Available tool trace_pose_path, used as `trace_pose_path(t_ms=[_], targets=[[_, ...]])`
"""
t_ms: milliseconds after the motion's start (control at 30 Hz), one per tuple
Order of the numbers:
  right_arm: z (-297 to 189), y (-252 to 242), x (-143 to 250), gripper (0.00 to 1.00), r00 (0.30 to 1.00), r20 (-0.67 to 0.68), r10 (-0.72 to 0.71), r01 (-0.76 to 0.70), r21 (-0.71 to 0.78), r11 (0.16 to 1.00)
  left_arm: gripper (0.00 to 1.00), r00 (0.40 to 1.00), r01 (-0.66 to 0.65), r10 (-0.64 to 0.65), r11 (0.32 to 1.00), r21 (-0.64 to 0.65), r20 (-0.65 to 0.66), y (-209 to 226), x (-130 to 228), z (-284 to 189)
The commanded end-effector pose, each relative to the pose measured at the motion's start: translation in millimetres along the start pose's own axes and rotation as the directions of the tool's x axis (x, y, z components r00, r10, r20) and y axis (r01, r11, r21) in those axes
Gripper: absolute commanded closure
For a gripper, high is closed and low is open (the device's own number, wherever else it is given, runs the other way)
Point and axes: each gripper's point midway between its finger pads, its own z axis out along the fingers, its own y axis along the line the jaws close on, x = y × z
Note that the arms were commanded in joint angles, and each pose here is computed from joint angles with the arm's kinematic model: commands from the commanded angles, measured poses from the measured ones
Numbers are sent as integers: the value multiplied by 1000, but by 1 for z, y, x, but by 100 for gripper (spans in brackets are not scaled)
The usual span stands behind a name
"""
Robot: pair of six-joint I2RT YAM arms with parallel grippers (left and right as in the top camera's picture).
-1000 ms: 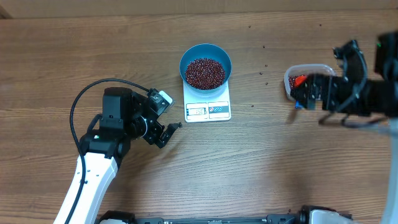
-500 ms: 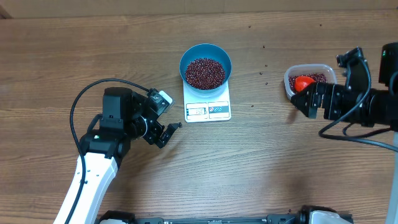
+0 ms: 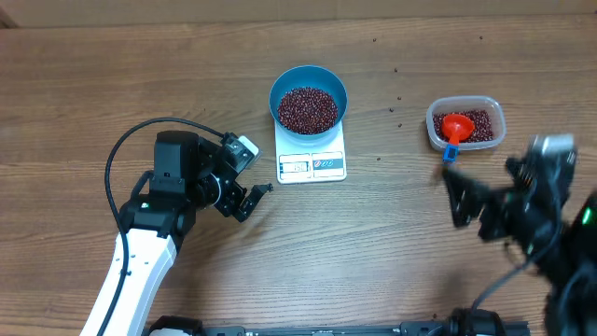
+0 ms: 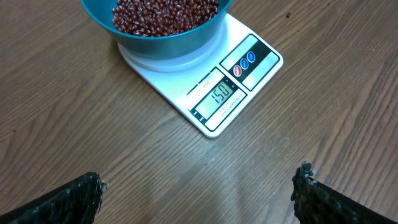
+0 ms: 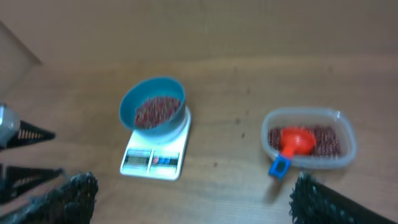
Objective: Scoop item into bowl and weigh 150g on scale
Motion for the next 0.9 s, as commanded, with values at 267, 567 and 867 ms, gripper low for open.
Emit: trace_pose_path(t_ms=[267,567,867], targets=[[39,0,72,0,942,303,-144,156,-17,988,0,1000,7,-7,1000,-5,3,1,-1,0],[62,-11,91,0,865,468,-180,196,14,980,0,1000,7,-7,1000,-5,3,1,-1,0],[67,-23,100,0,838,512,-189,179,70,981,0,1000,7,-7,1000,-5,3,1,-1,0]])
